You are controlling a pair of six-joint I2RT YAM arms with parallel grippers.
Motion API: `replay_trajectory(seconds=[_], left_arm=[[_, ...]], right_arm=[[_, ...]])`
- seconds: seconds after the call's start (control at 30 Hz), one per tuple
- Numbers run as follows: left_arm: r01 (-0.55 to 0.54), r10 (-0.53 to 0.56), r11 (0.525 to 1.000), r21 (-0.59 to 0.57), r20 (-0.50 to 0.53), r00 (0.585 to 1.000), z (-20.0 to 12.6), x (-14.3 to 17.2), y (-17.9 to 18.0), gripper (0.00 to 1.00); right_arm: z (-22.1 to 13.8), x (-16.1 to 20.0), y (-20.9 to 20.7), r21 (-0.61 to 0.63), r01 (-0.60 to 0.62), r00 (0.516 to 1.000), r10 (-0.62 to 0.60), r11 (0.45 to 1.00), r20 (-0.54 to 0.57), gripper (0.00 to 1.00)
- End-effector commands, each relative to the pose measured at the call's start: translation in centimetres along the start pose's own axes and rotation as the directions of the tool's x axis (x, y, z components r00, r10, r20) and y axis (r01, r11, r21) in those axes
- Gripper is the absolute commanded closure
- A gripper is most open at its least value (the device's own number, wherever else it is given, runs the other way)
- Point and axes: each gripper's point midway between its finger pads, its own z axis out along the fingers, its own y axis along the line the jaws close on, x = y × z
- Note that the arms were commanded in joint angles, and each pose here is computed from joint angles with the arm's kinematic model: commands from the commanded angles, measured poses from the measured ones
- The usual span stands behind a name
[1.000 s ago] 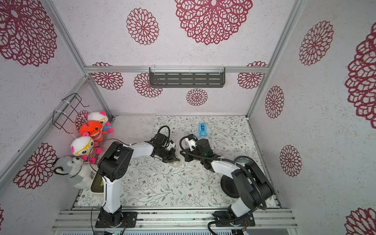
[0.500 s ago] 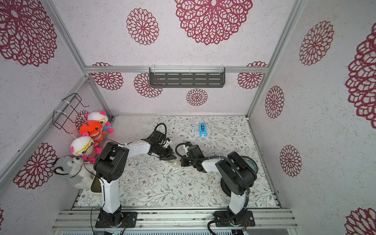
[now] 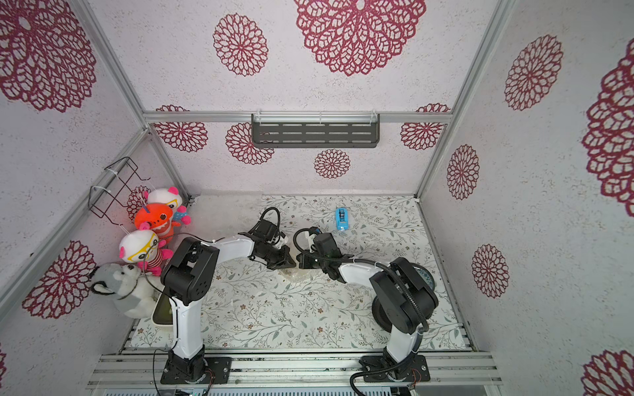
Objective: Wrap dinner plates in bubble wrap
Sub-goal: Wrap the plate in the bubble wrap.
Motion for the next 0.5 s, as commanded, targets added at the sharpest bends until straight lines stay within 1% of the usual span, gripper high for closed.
replay_trajectory(seconds=[0.0,0.13,0.3,0.33,0.4,0.47], left_arm=[[-0.019,0.018,1.000,-0.012,-0.080,0.997,2.3,2.3,0.4,0.92],[-0.038,0.038,0.999,0.000,-0.118,0.992,3.3,3.9,-0.2,0.92],[-0.042,0.044,0.999,0.016,-0.157,0.987,3.8,5.8,-0.5,0.92],[-0.043,0.045,0.999,0.013,-0.163,0.986,3.8,6.2,-0.4,0.92],[-0.042,0.043,0.999,0.009,-0.165,0.985,3.7,6.6,-0.3,0.92],[-0.032,0.032,0.999,-0.003,-0.153,0.988,3.6,6.4,0.1,0.92]], right_arm=[[0.3,-0.5,0.0,0.025,-0.043,0.999,0.042,0.999,0.020,1.00],[-1.9,-0.6,-1.8,0.130,-0.071,0.995,0.061,0.989,0.079,1.00],[-4.6,1.3,-4.4,0.254,-0.112,0.992,0.092,0.961,0.088,1.00],[-4.9,1.8,-4.7,0.262,-0.119,0.991,0.100,0.958,0.085,1.00],[-4.9,1.9,-4.2,0.227,-0.108,0.992,0.092,0.968,0.082,1.00],[-4.1,1.6,-2.5,0.134,-0.076,0.996,0.067,0.988,0.066,1.00]])
